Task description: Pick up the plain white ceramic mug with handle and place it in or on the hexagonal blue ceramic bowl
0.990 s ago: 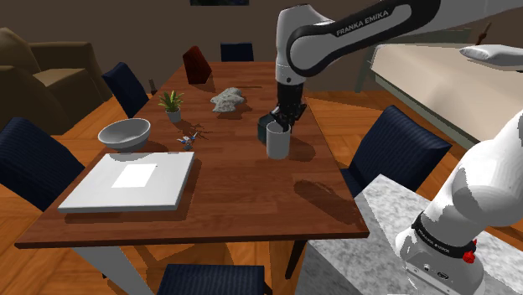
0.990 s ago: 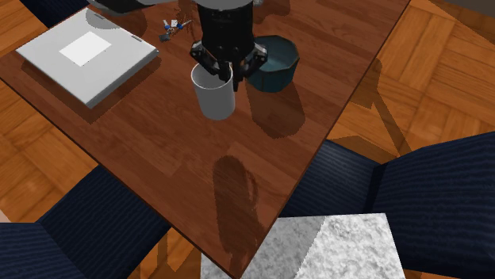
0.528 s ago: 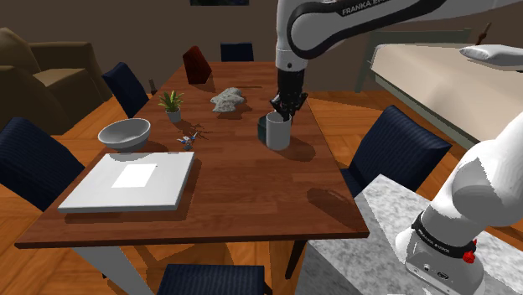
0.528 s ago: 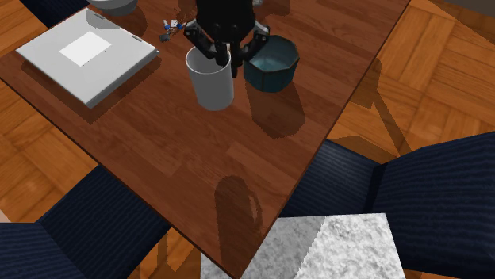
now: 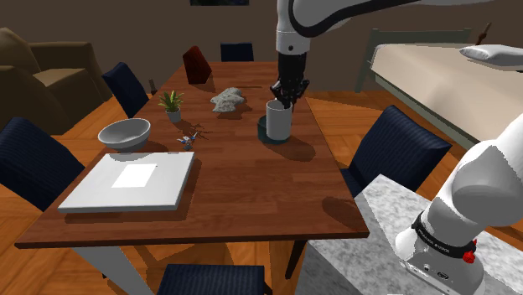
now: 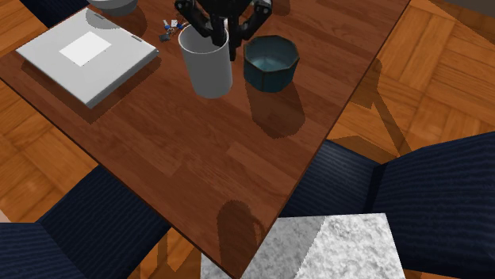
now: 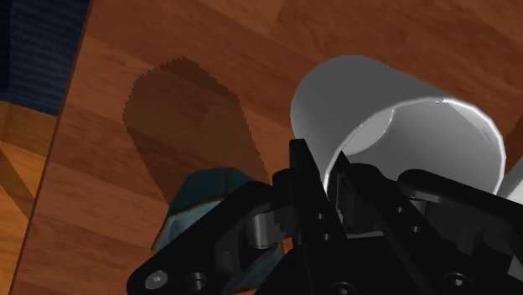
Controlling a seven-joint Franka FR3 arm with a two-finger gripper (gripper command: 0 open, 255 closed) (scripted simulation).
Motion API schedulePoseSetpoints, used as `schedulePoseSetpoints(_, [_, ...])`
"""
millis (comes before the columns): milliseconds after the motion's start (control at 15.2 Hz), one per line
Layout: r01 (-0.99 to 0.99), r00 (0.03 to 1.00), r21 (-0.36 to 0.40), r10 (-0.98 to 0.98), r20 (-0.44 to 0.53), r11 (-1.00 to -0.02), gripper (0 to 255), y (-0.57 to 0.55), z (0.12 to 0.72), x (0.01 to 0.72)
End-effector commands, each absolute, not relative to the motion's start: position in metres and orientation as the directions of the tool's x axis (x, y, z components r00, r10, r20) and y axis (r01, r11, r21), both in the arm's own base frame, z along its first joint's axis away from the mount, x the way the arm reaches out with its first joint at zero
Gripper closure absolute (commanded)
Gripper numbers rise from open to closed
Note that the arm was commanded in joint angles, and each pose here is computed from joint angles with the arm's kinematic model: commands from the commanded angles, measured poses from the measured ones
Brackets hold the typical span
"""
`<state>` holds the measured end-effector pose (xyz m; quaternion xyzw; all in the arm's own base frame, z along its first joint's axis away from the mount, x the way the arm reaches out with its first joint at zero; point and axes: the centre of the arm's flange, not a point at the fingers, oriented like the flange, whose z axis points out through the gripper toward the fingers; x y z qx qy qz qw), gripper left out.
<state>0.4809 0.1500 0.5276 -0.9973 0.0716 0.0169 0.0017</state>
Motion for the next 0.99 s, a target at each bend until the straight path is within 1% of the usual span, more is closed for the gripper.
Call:
schedulePoseSetpoints(0, [-0.143,0.989,-0.001,-0.143,-0.034,-0.990,255,0.141,0.534,0.491])
schedulePoseSetpoints(924, [-0.143,0.989,-0.001,-0.143,-0.034,-0.990,255,0.026,0.561,0.632])
